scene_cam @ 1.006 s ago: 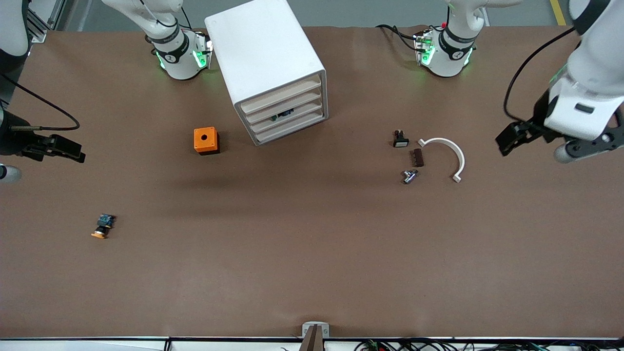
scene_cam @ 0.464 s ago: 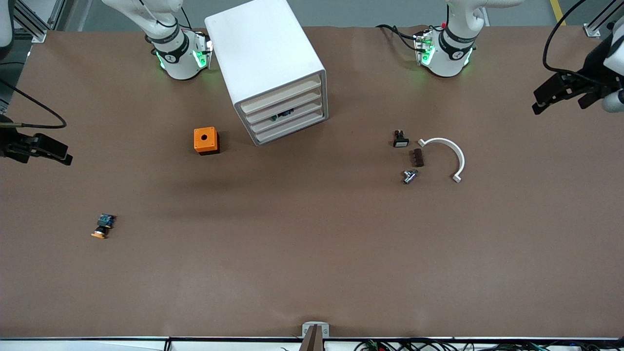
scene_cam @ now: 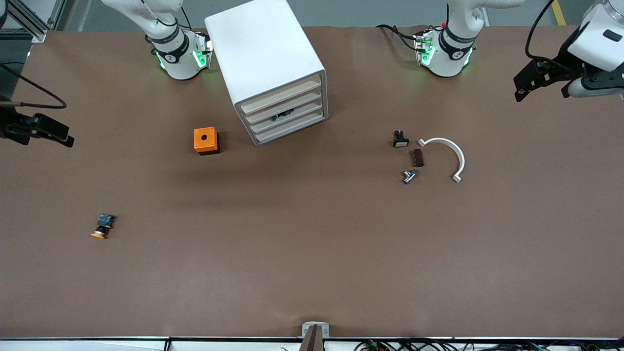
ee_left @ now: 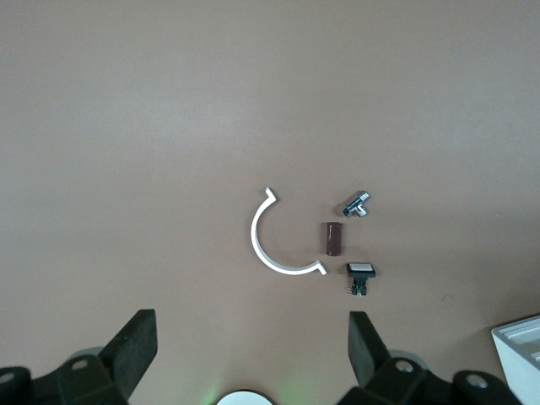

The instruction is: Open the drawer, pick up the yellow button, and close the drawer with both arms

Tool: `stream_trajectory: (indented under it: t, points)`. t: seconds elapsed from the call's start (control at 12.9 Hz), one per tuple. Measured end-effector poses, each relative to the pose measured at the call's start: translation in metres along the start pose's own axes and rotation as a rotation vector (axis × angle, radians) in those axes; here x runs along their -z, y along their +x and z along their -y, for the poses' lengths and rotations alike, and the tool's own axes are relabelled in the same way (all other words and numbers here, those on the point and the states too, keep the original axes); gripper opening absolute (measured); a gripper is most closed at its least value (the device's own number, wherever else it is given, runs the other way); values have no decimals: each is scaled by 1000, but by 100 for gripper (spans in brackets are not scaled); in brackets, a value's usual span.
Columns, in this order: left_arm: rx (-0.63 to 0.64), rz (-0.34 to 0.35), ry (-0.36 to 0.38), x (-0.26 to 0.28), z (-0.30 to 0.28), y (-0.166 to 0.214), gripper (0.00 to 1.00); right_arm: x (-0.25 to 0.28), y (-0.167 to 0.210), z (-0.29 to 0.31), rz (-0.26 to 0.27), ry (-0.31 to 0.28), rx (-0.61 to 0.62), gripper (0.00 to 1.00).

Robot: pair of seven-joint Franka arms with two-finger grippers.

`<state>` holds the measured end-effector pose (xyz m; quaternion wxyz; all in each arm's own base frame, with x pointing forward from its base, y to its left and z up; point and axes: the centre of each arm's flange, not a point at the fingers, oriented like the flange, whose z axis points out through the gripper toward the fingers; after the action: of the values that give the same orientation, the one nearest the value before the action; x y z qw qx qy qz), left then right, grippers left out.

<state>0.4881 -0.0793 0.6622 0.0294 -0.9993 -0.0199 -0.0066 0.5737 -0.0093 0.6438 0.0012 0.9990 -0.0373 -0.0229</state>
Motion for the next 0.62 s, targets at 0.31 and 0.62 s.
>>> stream_trajectory:
  t: [0.31, 0.62]
  points:
    - [12, 6, 1, -6, 6, 2, 100, -5, -36, 1, -31, -12, -5, 100]
    - [1, 14, -5, -9, 5, 3, 100, -11, -53, 3, -22, -15, -2, 100]
